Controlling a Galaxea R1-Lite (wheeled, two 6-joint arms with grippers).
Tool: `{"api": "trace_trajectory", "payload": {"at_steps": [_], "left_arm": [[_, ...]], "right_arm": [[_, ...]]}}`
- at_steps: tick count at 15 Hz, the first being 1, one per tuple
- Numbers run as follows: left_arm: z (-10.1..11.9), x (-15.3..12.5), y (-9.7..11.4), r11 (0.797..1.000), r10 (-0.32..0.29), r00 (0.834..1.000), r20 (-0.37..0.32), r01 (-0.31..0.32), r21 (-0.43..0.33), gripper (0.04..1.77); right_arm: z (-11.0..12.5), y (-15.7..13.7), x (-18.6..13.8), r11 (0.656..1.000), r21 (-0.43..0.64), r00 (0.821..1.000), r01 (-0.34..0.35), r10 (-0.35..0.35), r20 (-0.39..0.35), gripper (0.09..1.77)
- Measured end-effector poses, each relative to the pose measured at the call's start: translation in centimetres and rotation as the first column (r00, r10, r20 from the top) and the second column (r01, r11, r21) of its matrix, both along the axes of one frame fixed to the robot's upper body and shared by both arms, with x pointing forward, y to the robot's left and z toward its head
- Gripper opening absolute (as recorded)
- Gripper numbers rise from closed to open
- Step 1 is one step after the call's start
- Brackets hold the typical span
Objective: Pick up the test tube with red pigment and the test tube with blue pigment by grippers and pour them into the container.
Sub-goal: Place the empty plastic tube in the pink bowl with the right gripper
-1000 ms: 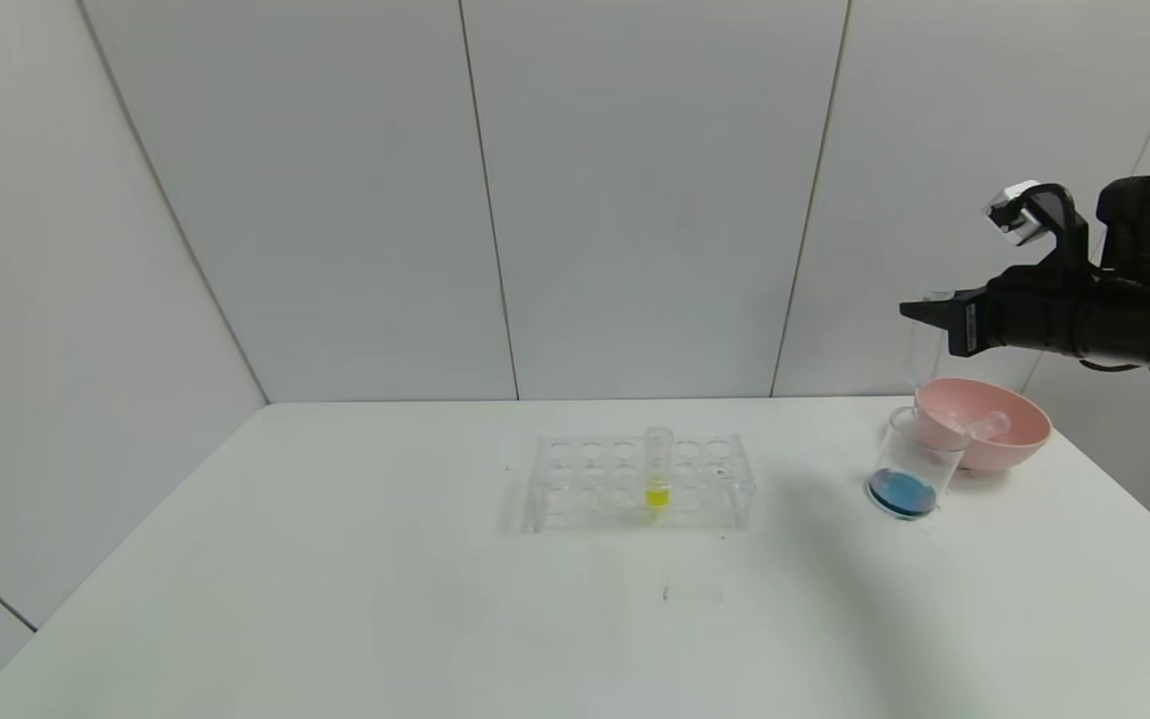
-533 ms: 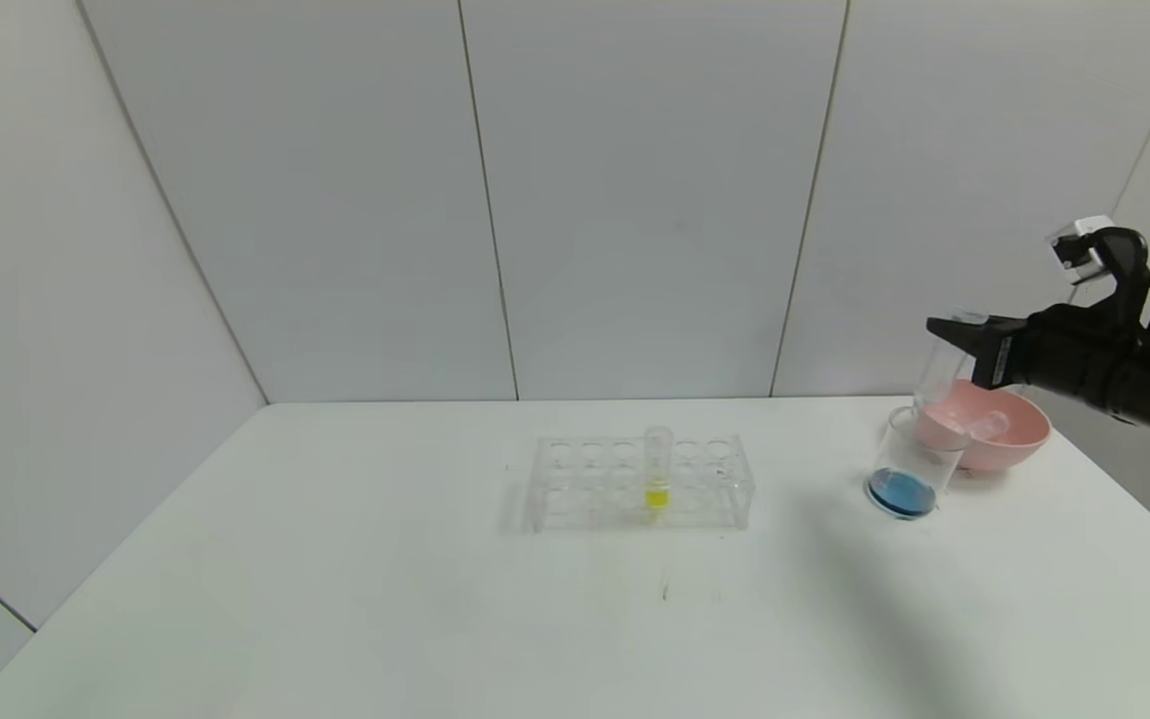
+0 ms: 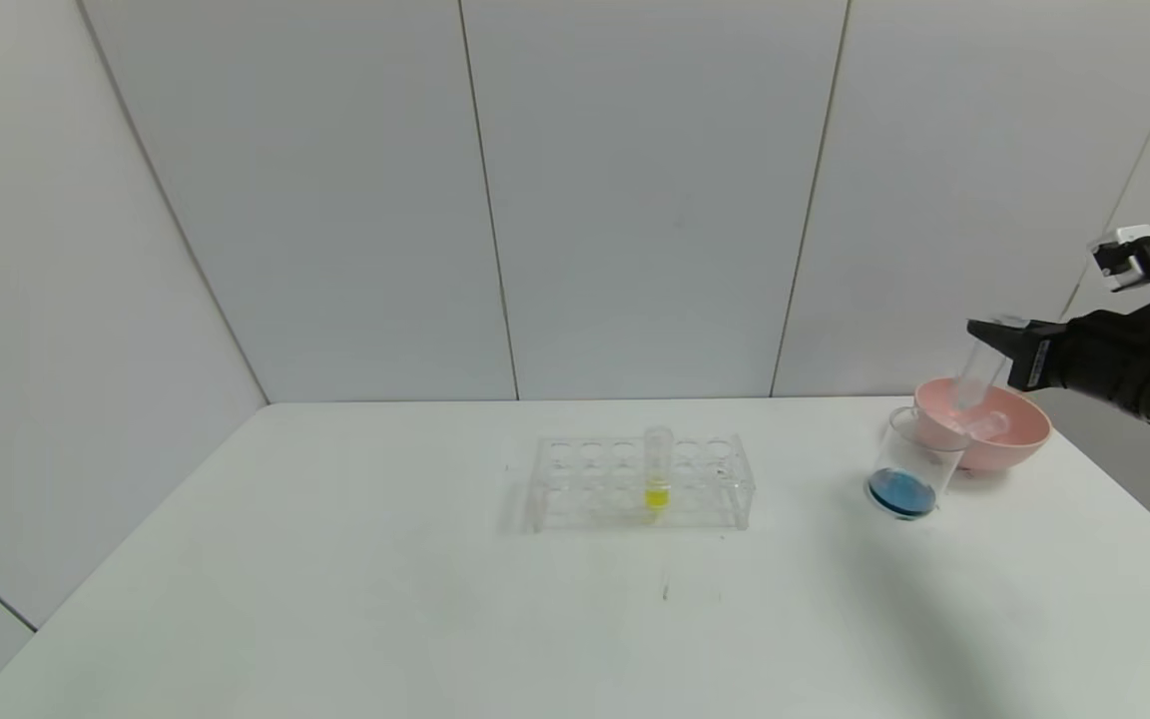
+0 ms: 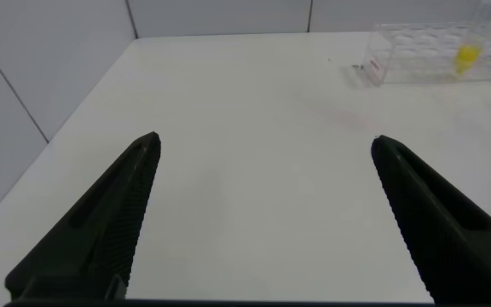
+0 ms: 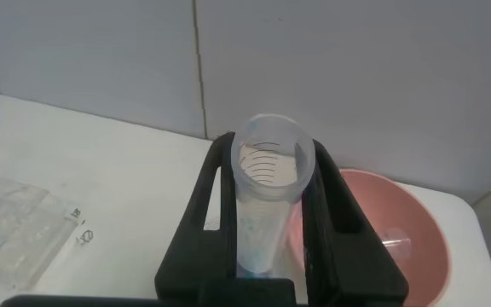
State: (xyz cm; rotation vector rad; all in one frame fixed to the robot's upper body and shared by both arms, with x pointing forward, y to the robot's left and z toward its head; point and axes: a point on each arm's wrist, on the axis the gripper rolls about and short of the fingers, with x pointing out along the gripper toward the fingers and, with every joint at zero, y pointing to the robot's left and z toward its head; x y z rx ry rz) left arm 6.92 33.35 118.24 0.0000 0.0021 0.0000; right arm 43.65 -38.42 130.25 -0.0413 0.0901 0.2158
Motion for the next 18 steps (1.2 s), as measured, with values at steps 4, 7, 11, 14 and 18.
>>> {"api": "trace_trajectory", "payload": {"at_steps": [4, 7, 11, 14, 18], "left_arm": [[0.0, 0.0, 0.0, 1.0, 0.0, 1.0, 0.0, 0.0, 0.0, 1.76], [0.0, 0.0, 0.0, 1.0, 0.0, 1.0, 0.0, 0.0, 0.0, 1.76], [0.0, 0.0, 0.0, 1.0, 0.0, 1.0, 0.0, 0.0, 0.0, 1.76], [0.0, 0.0, 0.0, 1.0, 0.0, 1.0, 0.0, 0.0, 0.0, 1.76], [0.0, 0.0, 0.0, 1.0, 0.0, 1.0, 0.0, 0.0, 0.0, 1.76]], "right_arm": [[-0.9, -3.5, 2.4, 0.996, -0.002, 0.996, 0.088, -0.088, 0.021, 0.5], [-2.5, -5.6, 4.1, 0.991, 0.001, 0.991, 0.134, -0.134, 0.004, 0.5], [-4.3, -7.2, 5.5, 0.984, 0.001, 0.984, 0.177, -0.177, -0.02, 0.5], [-4.9, -7.4, 5.9, 0.985, 0.0, 0.985, 0.173, -0.173, -0.017, 0.7], [-5.6, -7.2, 6.3, 0.985, 0.003, 0.984, 0.174, -0.174, -0.025, 1.1]]}}
